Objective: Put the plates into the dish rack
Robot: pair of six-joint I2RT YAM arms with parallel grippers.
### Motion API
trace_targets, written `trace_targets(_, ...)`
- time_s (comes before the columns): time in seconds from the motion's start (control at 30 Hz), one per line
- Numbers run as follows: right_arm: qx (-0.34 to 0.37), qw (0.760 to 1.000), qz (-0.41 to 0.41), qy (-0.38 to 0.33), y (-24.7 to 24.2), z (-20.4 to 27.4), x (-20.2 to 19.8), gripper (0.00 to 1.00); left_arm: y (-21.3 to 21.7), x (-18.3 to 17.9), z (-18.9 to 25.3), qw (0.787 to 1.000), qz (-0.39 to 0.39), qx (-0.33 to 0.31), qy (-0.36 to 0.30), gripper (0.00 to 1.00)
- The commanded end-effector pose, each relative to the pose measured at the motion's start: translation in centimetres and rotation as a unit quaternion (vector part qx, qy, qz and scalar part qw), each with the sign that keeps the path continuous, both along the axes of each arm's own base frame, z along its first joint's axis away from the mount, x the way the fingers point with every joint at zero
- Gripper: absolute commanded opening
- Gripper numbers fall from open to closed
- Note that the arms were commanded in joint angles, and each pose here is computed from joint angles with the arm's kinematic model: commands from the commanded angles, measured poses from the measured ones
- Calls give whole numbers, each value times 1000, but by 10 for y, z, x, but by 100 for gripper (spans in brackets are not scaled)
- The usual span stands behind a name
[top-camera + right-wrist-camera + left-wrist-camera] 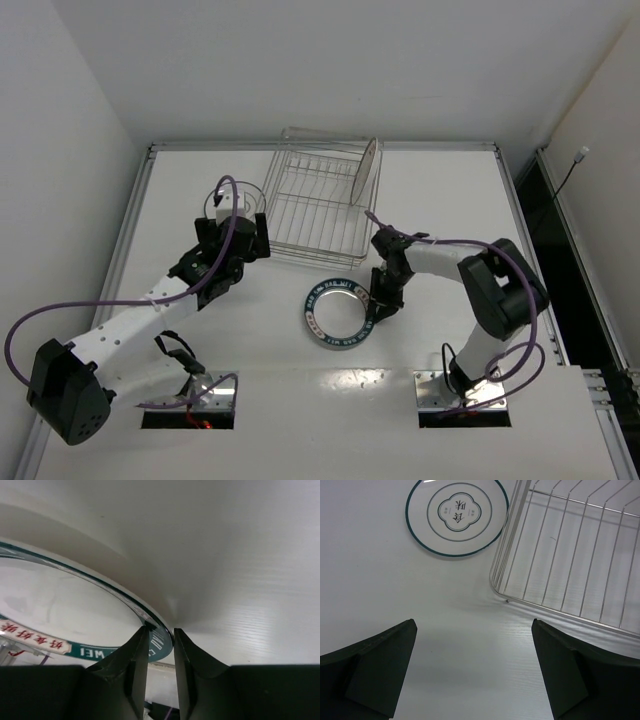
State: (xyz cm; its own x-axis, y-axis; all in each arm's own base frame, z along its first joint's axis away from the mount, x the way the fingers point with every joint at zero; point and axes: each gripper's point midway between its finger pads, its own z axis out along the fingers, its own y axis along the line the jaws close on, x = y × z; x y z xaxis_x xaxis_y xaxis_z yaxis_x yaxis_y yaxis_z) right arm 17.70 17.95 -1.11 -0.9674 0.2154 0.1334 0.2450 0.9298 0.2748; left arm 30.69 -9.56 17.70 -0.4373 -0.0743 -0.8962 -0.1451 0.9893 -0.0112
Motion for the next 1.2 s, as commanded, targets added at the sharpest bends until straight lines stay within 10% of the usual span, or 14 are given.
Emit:
trace_targets(0.0, -22, 1000, 19, 5, 6, -2, 6, 21, 3, 6, 28, 999, 15, -15, -37, 100)
trace_targets(0.17, -35, 999, 31, 7, 8, -1, 4, 0, 5, 5, 27, 999, 21, -15, -35, 100)
trace_targets(1.17, -3, 971, -1, -239, -33, 152, -5, 0, 7, 8, 18, 999, 38, -4, -18, 100)
